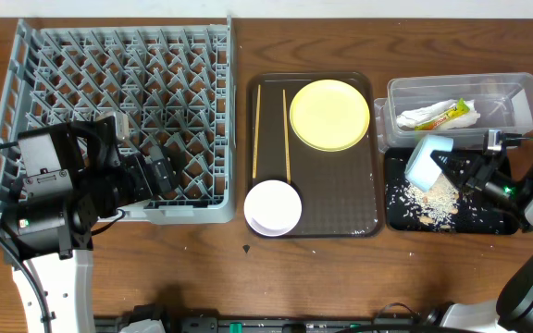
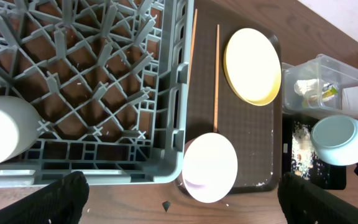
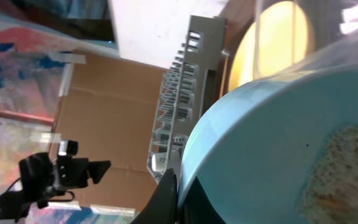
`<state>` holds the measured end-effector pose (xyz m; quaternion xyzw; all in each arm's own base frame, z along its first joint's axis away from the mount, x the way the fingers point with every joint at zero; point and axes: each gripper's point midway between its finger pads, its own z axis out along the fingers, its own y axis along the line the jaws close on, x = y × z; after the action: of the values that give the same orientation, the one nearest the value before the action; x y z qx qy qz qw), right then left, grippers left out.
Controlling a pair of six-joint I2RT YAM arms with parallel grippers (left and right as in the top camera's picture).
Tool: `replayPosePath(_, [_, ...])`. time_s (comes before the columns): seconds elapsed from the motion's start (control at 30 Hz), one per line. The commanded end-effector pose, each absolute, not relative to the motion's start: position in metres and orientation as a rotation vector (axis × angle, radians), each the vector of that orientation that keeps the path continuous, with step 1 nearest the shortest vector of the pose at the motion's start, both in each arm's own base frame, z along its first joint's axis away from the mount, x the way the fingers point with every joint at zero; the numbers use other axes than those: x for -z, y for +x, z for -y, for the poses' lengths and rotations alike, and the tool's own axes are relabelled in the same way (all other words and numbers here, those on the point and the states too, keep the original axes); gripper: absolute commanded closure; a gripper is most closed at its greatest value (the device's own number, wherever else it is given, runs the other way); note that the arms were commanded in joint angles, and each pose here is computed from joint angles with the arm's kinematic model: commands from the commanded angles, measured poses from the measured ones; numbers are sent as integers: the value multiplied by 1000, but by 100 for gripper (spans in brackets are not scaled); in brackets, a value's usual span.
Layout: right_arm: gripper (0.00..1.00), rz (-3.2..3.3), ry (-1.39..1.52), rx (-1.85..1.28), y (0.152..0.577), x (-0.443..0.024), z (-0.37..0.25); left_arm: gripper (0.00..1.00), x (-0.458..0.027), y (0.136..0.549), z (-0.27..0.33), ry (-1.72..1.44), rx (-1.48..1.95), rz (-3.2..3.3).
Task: Sort waste into correct bins and load items into the dishwasher
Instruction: 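Tip the rice from the blue bowl onto the black tray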
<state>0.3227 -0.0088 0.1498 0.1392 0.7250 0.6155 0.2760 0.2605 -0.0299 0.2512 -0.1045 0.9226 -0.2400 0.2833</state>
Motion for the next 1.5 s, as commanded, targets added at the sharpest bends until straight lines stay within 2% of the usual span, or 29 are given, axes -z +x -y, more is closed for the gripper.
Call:
replayPosePath(0.0, [99, -1866, 309, -1695, 320, -167, 9, 2, -255, 261, 33, -248, 653, -2464])
replayPosePath(0.37, [99, -1893, 335, -1669, 322, -162, 12, 2, -255, 261, 33, -249, 653, -2466])
replayPosePath(0.47, [99, -2039, 599, -1574, 332, -134, 26, 2, -255, 260, 33, -249, 653, -2466])
replayPosePath(0.53, [99, -1959, 464, -1657, 331, -153, 17, 2, -254, 260, 33, -250, 654, -2468])
replayPosePath(0.67, [99, -2002, 540, -1640, 332, -144, 18, 2, -254, 259, 33, -252, 655, -2472])
replayPosePath(0.73, [99, -1948, 435, -1679, 329, -156, 12, 2, -254, 259, 33, -252, 655, -2472])
replayPosePath(0.83, [99, -2037, 666, -1657, 330, -137, 18, 2, -254, 259, 33, -253, 656, -2474])
replayPosePath(0.93, [99, -1993, 520, -1669, 330, -148, 13, 2, -253, 259, 33, -254, 656, -2475])
replayPosePath(1.0, [99, -2038, 625, -1654, 329, -138, 15, 2, -254, 259, 33, -253, 656, -2474])
replayPosePath(1.07, [99, -1939, 449, -1734, 327, -160, 7, 2, -254, 259, 33, -253, 656, -2474])
replayPosePath(1.13, [99, -2014, 547, -1674, 330, -145, 10, 2, -254, 259, 33, -253, 656, -2474])
replayPosePath(1.27, [99, -1893, 282, -1710, 325, -170, -1, 2, -253, 258, 33, -255, 657, -2478])
replayPosePath(1.37, [99, -1893, 289, -1743, 323, -175, -5, 2, -253, 258, 33, -255, 657, -2477])
replayPosePath(1.47, [99, -2092, 485, -1550, 331, -142, 2, 2, -253, 258, 33, -255, 657, -2477])
